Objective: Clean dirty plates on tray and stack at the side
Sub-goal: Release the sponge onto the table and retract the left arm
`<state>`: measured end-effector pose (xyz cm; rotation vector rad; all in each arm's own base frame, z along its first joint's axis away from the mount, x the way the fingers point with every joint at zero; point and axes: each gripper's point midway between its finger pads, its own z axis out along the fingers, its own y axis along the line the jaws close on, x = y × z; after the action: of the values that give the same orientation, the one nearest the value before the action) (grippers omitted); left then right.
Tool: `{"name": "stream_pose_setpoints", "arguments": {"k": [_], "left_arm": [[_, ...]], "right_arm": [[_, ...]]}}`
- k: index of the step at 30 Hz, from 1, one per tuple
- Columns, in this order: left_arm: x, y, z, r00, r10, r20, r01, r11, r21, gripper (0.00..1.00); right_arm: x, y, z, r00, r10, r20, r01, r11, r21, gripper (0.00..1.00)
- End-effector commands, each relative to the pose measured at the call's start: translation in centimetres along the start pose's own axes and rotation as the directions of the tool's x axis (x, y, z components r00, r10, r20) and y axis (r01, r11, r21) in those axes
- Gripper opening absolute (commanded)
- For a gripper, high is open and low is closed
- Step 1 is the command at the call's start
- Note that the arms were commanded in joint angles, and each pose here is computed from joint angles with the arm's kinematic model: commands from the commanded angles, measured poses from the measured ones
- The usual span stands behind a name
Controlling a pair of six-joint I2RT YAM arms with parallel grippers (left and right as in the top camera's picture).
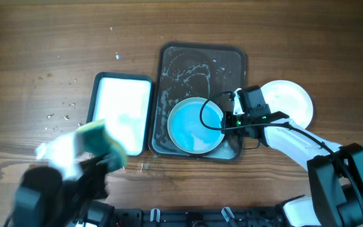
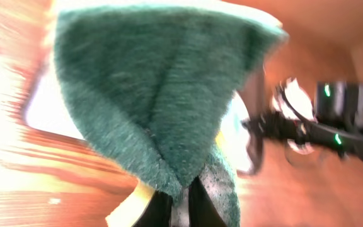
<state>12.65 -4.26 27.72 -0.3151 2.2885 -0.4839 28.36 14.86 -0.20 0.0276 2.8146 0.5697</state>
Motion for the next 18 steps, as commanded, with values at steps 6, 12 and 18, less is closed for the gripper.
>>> {"name": "stream_pose_setpoints", "arguments": {"k": [6, 12, 18], "left_arm": [[-0.1, 2.7, 0.0, 1.0, -0.022, 0.013, 0.023, 0.988, -0.154, 0.36], [-0.6, 1.9, 0.5, 0.927, -0.372, 0.056, 0.376, 0.92, -0.112, 1.0], [-0.6, 1.9, 0.5, 0.916, -0.396, 0.058, 0.4, 0.91, -0.111, 1.0]], "right_arm": [[-1.9, 7.9, -14.8, 0.892, -0.242, 0.38, 0.309, 0.943, -0.123, 0.09], [0.3, 10.5, -24.1, 0.736, -0.254, 0.628, 0.448, 0.878, -0.17, 1.0], [1.5, 9.8, -22.3, 0.892, 0.06, 0.447, 0.119, 0.925, -0.36, 1.0]]}}
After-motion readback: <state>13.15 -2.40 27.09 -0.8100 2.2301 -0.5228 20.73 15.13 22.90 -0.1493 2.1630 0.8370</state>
